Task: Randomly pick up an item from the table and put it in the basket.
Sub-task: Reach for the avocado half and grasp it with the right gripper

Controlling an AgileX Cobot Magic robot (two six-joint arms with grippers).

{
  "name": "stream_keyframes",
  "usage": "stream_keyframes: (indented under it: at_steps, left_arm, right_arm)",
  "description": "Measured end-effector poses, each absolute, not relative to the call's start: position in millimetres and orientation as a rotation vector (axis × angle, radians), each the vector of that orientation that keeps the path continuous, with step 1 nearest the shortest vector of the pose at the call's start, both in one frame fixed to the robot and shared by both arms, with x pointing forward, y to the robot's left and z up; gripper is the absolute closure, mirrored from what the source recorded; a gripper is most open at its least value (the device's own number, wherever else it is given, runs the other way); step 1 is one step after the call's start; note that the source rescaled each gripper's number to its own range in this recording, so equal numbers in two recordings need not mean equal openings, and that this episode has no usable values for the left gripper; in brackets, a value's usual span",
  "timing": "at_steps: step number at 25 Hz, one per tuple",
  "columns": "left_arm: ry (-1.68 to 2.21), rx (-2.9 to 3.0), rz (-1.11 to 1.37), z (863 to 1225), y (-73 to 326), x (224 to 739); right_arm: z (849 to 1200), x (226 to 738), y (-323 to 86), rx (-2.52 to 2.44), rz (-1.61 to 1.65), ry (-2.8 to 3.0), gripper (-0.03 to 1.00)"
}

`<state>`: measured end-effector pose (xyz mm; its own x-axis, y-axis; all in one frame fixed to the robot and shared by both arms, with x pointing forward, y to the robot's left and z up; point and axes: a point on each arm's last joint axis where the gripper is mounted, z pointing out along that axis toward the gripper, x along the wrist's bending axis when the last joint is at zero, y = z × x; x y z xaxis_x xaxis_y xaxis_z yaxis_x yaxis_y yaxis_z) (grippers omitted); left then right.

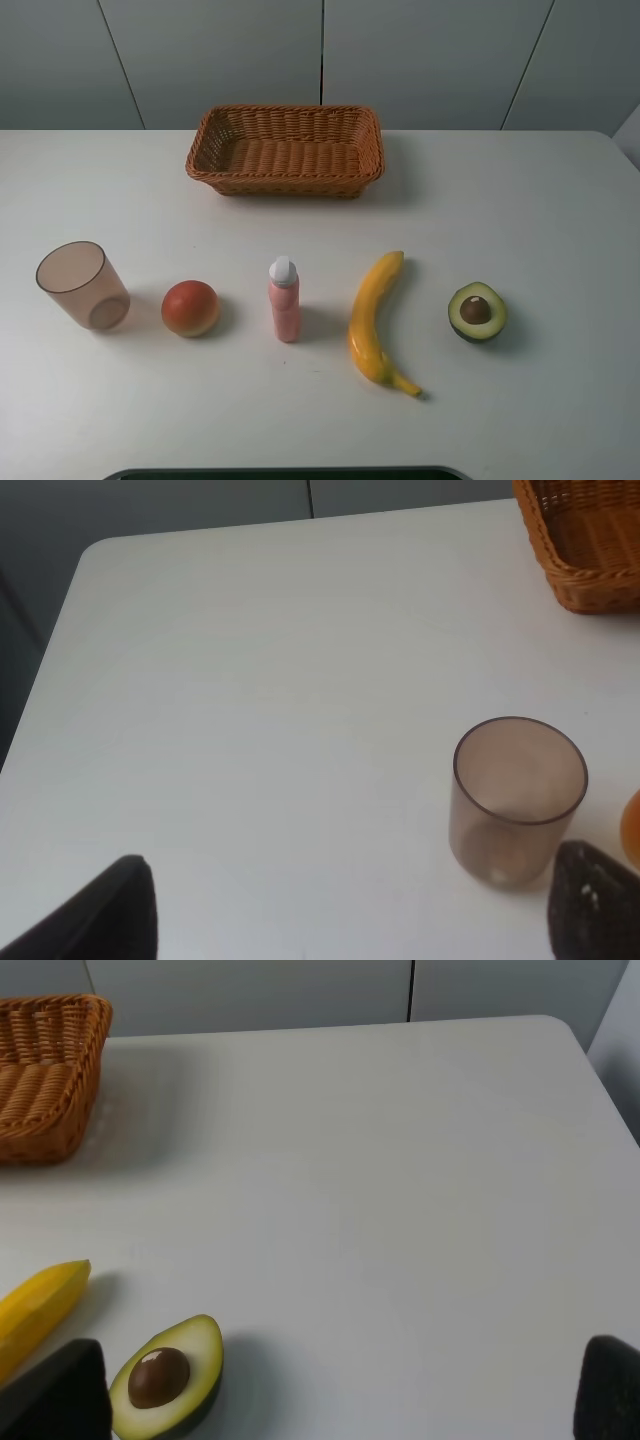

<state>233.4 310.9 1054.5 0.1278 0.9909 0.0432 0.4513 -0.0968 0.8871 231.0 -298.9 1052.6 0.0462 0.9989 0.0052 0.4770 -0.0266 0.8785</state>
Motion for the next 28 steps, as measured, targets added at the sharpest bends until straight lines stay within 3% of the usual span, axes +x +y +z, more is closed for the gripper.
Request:
stream_keyframes:
  at_steps: [28]
  left_arm:
    - [1.420,1.659,0.912,1054.5,310.9,233.4]
  right_arm:
    - [1052.6,231.0,-298.9,1.599,0.910,1.522,-0.03]
